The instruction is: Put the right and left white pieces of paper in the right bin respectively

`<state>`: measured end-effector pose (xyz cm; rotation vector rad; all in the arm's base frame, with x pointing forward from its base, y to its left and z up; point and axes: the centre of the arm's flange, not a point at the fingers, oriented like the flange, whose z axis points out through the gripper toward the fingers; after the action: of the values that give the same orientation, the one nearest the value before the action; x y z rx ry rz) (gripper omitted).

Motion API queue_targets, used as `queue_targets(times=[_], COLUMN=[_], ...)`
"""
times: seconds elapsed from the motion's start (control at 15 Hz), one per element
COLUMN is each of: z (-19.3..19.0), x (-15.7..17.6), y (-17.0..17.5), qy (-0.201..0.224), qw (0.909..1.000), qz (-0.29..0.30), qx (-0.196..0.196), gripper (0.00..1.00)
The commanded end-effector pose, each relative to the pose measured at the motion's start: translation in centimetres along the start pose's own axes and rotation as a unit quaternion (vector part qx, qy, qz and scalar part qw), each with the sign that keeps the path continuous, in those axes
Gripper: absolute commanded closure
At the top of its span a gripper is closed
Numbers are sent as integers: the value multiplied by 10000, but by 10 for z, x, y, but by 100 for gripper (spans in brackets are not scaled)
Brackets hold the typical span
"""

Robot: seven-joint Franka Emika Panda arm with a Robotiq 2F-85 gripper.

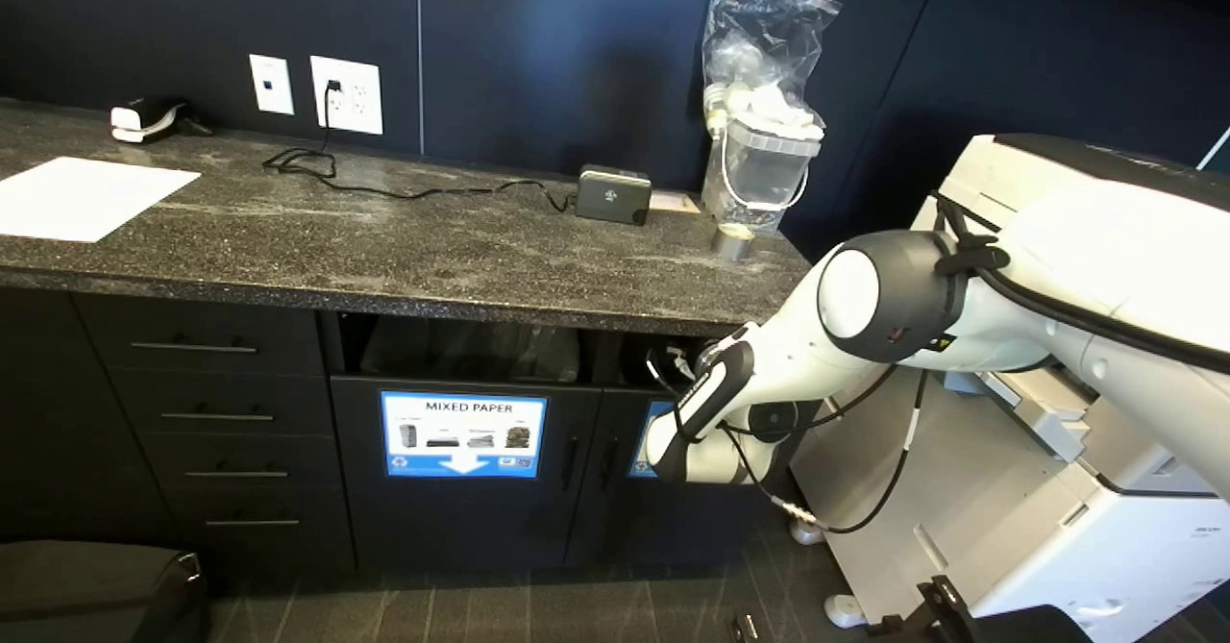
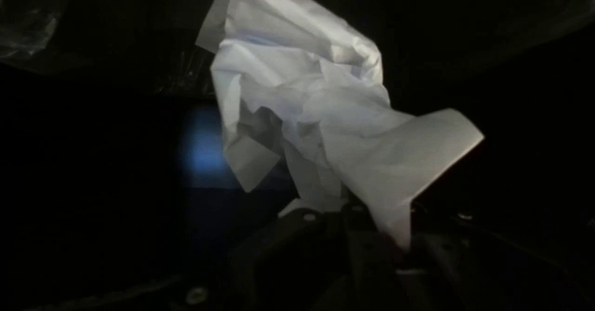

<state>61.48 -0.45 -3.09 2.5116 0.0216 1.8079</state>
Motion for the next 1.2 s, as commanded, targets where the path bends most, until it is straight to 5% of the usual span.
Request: queue_targets(times=[0.0, 0.4, 0.47, 0.6, 0.87, 1.13], z=[34, 34, 34, 35, 35, 39], x=[-29, -36, -36, -39, -41, -48], y=[-6, -6, -6, -6, -6, -6], qy=[286, 148, 97, 32, -64, -651], qw=[9995, 9998, 9999, 10000, 10000, 9977], qz=[71, 35, 53, 33, 15, -175], qx=[-108, -98, -75, -54, -54, 35], gripper=[95, 97, 71, 68, 37, 8])
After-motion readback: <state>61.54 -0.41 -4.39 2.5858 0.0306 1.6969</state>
